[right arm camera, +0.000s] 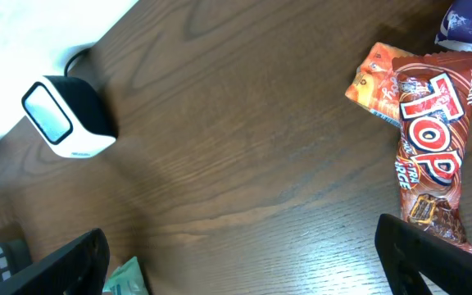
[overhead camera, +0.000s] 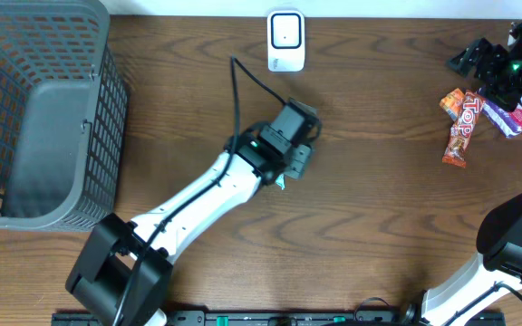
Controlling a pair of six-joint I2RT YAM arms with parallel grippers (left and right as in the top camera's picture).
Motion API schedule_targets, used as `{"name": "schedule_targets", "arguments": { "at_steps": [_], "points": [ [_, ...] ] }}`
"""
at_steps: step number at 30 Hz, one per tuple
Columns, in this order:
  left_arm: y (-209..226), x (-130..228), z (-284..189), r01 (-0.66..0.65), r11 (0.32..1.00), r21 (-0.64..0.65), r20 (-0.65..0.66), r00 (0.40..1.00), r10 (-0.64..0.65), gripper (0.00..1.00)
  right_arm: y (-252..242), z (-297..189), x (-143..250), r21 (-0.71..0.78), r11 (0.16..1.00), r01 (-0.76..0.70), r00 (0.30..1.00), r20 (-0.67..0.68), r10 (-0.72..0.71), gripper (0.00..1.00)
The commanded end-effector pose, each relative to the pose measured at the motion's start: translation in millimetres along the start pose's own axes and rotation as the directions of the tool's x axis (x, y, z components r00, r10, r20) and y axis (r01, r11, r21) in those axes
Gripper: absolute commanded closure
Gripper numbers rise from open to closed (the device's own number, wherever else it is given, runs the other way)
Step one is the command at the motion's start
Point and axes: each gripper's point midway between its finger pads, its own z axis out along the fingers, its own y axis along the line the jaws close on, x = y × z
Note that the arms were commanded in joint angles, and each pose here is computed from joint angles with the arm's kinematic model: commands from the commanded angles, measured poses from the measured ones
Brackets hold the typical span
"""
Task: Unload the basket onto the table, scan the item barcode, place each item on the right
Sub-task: 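Carry the green wipes pack right and release it mid-table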
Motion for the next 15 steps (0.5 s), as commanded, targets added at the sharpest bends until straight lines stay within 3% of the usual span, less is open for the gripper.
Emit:
{"name": "schedule_targets", "arguments": {
  "at_steps": [1, 8, 10, 15],
  "points": [
    [48, 1, 0, 0.099, 0.988, -0.119, -0.011, 0.995, -0.101, 0.33, 6, -8, -4, -0.01, 1.0, 0.016, 1.0, 0.022, -0.016, 0.01],
    [127, 27, -4, 0.3, 0.921, -0.248, -0.08, 0.941, -0.328, 0.31, 6, -8, -4, -0.01, 1.0, 0.016, 1.0, 0.022, -0.016, 0.01],
    [144, 34, -7, 0.329, 0.903, -0.276, -0.093, 0.926, -0.366, 0.16, 6, -8, -4, -0.01, 1.0, 0.016, 1.0, 0.022, -0.016, 0.01],
    [187, 48, -14, 0.405, 0.849, -0.34, -0.096, 0.883, -0.46, 0.14, 6, -8, -4, -0.01, 1.0, 0.016, 1.0, 0.022, -0.016, 0.01]
  ]
}}
